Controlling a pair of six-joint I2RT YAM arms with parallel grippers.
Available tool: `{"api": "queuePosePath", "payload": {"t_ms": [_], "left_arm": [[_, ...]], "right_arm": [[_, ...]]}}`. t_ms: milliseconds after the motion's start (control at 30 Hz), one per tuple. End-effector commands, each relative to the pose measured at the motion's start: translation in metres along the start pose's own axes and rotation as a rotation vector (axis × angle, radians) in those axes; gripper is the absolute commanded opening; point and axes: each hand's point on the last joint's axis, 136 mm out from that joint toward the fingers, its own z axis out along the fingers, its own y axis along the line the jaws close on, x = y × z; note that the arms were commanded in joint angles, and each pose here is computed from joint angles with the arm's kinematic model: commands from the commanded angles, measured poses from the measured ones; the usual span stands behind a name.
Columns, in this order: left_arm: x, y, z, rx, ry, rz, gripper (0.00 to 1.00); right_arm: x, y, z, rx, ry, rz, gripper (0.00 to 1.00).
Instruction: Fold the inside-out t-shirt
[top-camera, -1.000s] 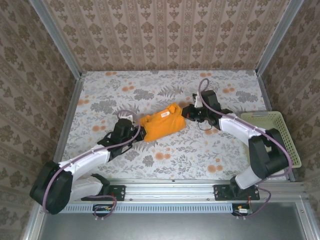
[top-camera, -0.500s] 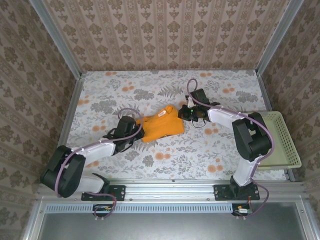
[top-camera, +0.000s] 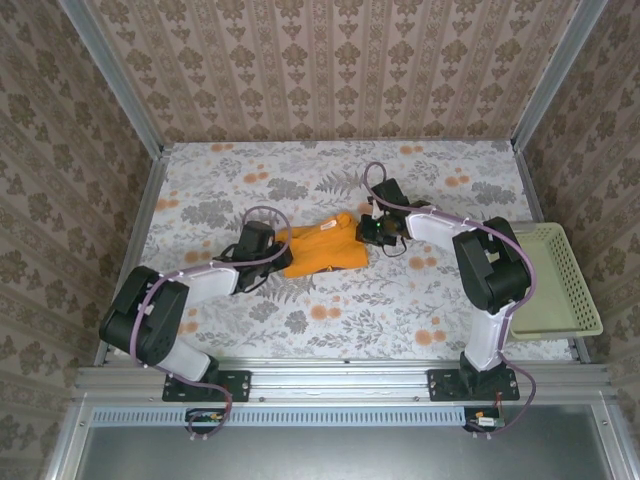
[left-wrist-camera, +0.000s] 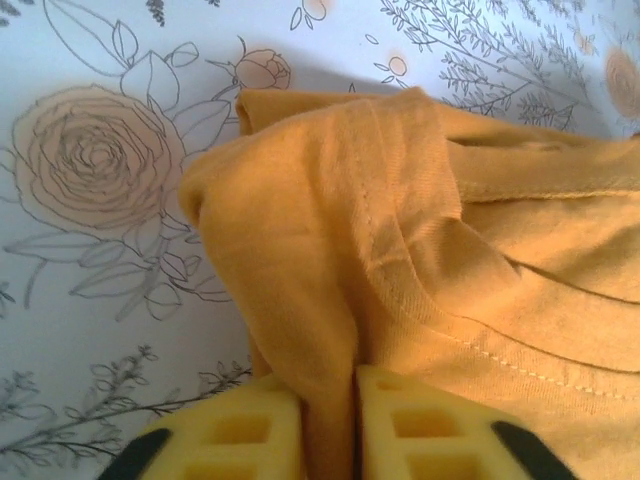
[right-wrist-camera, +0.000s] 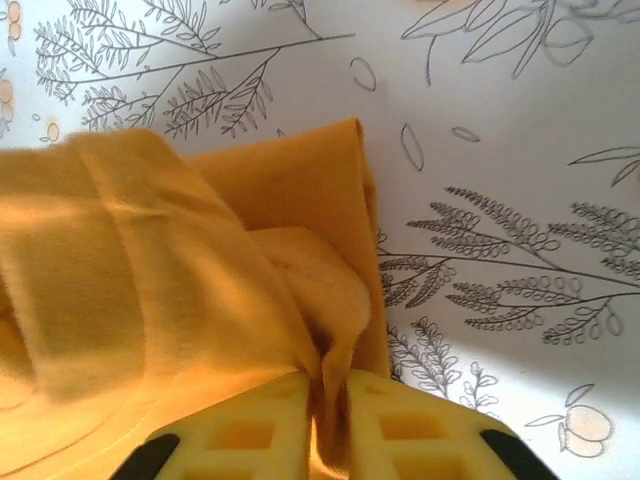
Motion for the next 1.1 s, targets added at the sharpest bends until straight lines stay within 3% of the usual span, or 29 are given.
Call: {"api": "queuePosePath", "payload": {"t_ms": [0,200,567,667,867,967,1067], "left_arm": [[-0.019,-0.012,-0.016,0.039,-0.011,0.023,0.32],[-0.055,-0.027,-0.033,0.105,-0.061,0.047,0.53],[-0.056,-0.022,0.020,0.093,0.056,-0.008,0.51],[-0.057,-0.021,0.034,0.073,0.072,-0.003,0.42],[-0.069,0.002,0.047,-0.026,0.052,-0.028,0.12],[-0.077,0.008,0.045,-0.045,0.037,-0.042,0.03],[-0.089,0.011,0.032,-0.062,-0.002,-0.046,0.00]], "right_arm": [[-0.015,0.007,-0.027,0.032,-0.049,-0.062,0.32],[-0.029,0.030,-0.054,-0.037,-0.106,-0.123,0.54],[-0.043,0.036,-0.012,-0.030,-0.053,-0.116,0.65],[-0.045,0.024,0.004,0.024,-0.039,-0.100,0.57],[-0.058,-0.009,0.023,0.128,-0.032,-0.075,0.18],[-0.059,-0.011,0.023,0.142,-0.031,-0.087,0.12],[-0.063,-0.014,0.007,0.178,-0.062,-0.093,0.11]]}}
